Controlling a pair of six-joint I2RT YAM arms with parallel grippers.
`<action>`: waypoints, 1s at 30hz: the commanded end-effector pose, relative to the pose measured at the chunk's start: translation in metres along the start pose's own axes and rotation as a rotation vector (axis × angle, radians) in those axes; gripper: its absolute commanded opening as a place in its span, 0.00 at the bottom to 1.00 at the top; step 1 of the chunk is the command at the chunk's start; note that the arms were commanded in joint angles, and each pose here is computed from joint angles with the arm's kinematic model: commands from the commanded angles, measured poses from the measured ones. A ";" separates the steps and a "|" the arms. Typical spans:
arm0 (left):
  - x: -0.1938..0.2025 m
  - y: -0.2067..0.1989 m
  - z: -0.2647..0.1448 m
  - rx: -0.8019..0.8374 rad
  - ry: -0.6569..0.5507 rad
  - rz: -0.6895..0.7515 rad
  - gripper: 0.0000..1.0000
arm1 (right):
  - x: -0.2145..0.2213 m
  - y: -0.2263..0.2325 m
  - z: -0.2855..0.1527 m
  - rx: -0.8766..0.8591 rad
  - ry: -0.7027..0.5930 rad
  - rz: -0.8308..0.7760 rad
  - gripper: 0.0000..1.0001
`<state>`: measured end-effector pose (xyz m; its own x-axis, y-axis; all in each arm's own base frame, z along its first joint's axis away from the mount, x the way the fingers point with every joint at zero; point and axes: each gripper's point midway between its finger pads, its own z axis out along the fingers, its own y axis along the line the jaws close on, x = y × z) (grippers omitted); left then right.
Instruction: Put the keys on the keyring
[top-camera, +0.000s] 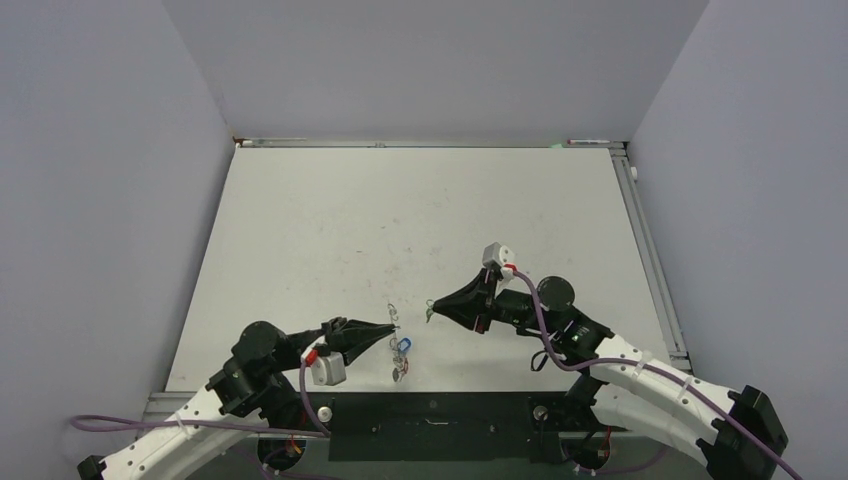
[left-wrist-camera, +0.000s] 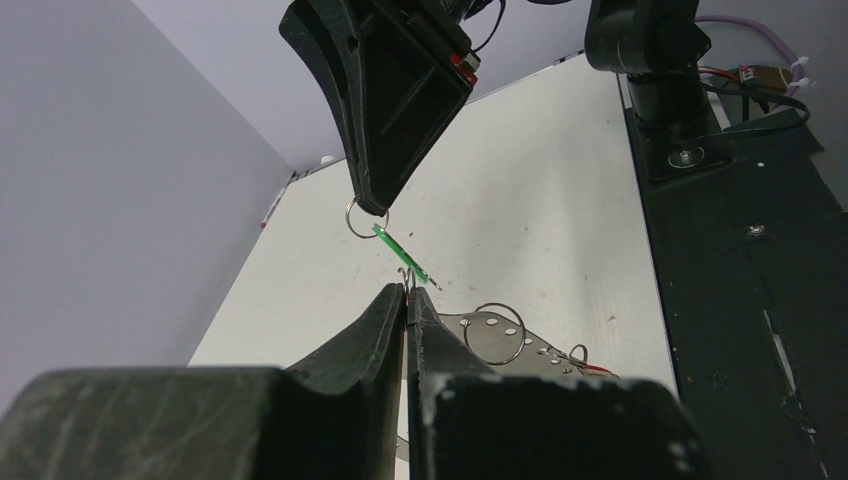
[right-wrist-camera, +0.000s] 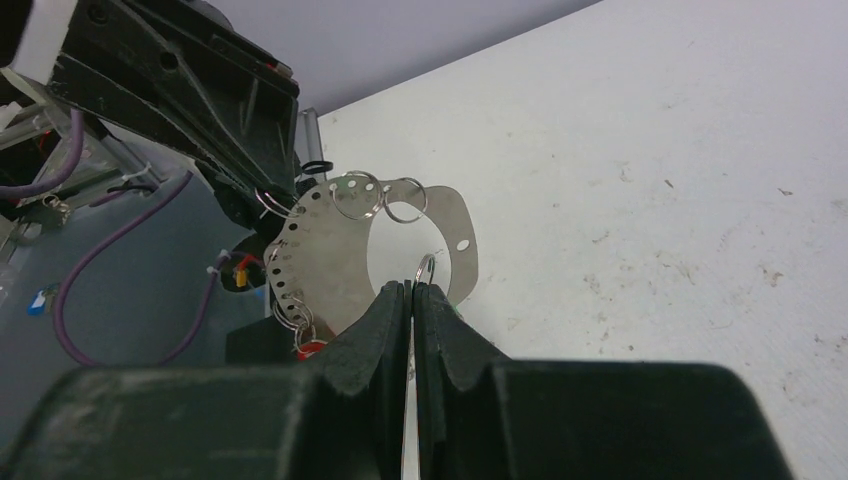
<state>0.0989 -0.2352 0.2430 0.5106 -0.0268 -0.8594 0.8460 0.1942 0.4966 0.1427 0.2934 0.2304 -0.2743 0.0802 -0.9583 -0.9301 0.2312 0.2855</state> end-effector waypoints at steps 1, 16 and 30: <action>-0.013 -0.002 0.003 0.031 -0.045 0.021 0.00 | -0.030 0.025 0.003 -0.110 -0.090 -0.056 0.05; -0.014 -0.025 0.002 0.139 -0.053 0.083 0.00 | -0.032 0.063 0.003 -0.243 -0.061 0.078 0.05; 0.000 -0.021 -0.001 0.197 0.110 0.218 0.00 | -0.028 0.076 0.016 -0.325 0.061 0.128 0.05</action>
<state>0.0755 -0.2424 0.2070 0.5830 0.0840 -0.8081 0.8119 -0.0233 0.5834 0.0959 0.3225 0.2485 -0.4401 -0.0003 -0.8979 -0.8979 -0.0077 0.4401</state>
